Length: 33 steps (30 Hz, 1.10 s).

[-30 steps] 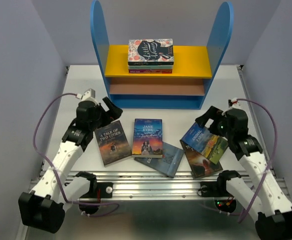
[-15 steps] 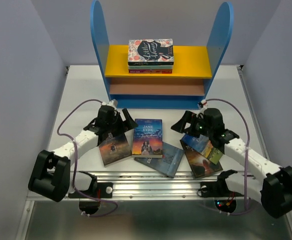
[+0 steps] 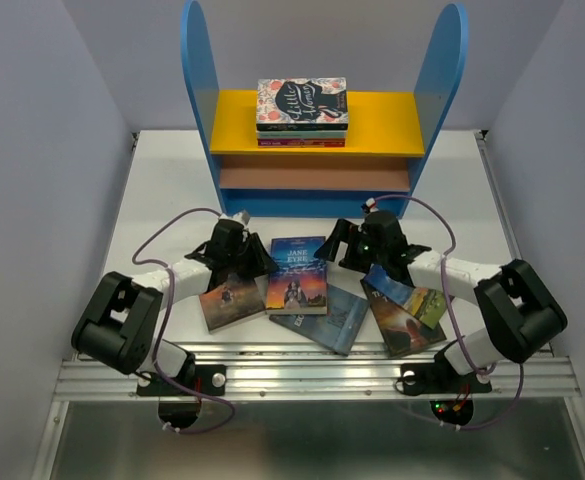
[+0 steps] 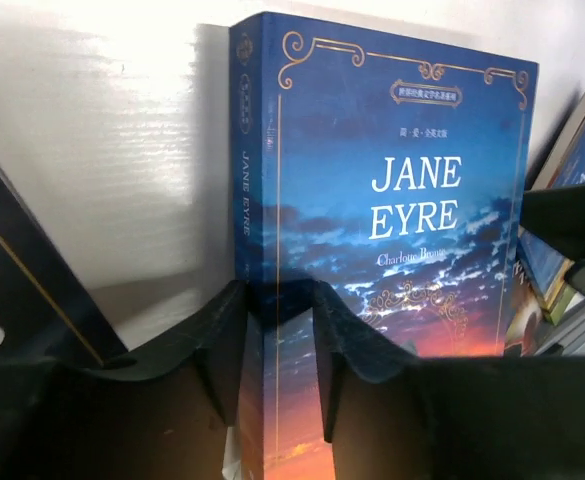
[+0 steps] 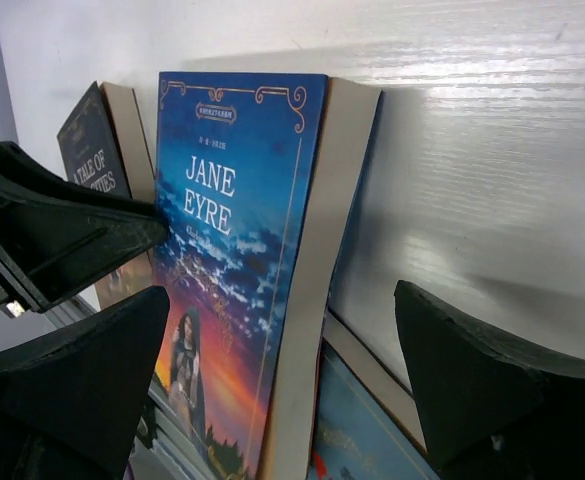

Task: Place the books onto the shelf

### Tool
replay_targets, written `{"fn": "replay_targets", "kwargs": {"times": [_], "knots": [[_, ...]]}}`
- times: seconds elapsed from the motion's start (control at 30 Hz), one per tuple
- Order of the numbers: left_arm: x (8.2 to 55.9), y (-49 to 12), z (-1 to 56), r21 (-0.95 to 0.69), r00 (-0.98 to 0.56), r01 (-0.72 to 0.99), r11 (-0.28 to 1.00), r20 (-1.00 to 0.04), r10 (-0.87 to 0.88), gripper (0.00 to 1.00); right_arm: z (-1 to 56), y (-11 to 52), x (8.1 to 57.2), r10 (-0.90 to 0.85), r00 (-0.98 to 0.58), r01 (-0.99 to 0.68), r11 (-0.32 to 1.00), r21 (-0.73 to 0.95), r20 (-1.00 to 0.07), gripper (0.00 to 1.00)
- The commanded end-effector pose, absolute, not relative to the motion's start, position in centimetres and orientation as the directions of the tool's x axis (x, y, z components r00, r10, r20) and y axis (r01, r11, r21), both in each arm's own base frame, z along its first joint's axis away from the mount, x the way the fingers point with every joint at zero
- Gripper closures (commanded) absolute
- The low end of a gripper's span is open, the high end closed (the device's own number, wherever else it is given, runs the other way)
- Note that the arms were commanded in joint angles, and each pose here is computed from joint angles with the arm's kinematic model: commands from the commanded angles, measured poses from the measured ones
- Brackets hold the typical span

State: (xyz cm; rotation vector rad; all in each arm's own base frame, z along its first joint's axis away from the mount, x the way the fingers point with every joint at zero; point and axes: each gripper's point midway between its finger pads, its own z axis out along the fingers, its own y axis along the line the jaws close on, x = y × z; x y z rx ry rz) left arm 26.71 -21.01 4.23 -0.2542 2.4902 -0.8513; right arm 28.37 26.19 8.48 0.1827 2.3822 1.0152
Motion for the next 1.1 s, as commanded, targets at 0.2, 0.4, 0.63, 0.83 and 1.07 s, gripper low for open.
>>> {"fn": "replay_targets", "kwargs": {"times": [0.2,0.4,0.63,0.83,1.07], "knots": [[25.1,-21.6,2.1,-0.613,-0.892,-0.029,0.789,-0.341,-0.297,0.78,6.9,29.2,29.3,0.346,-0.857,-0.049,0.682,0.730,-0.381,0.00],[25.0,-21.9,2.2,-0.614,-0.894,-0.021,0.789,-0.342,-0.289,0.79,6.3,30.6,28.5,0.334,-0.885,-0.037,0.645,0.763,-0.325,0.00],[24.9,-22.1,1.9,-0.606,-0.898,-0.028,0.795,-0.334,-0.286,0.80,7.7,32.4,27.7,0.320,-0.903,-0.084,0.523,0.848,-0.287,0.30],[25.0,-22.5,2.6,-0.620,-0.895,-0.022,0.784,-0.337,-0.292,0.84,11.0,33.1,27.4,0.297,-0.875,-0.232,0.432,0.871,-0.381,0.80],[25.6,-23.2,8.3,-0.676,-0.847,0.101,0.730,-0.443,-0.294,0.69,15.8,32.7,27.2,0.263,-0.780,-0.444,0.408,0.798,-0.568,0.99]]}}
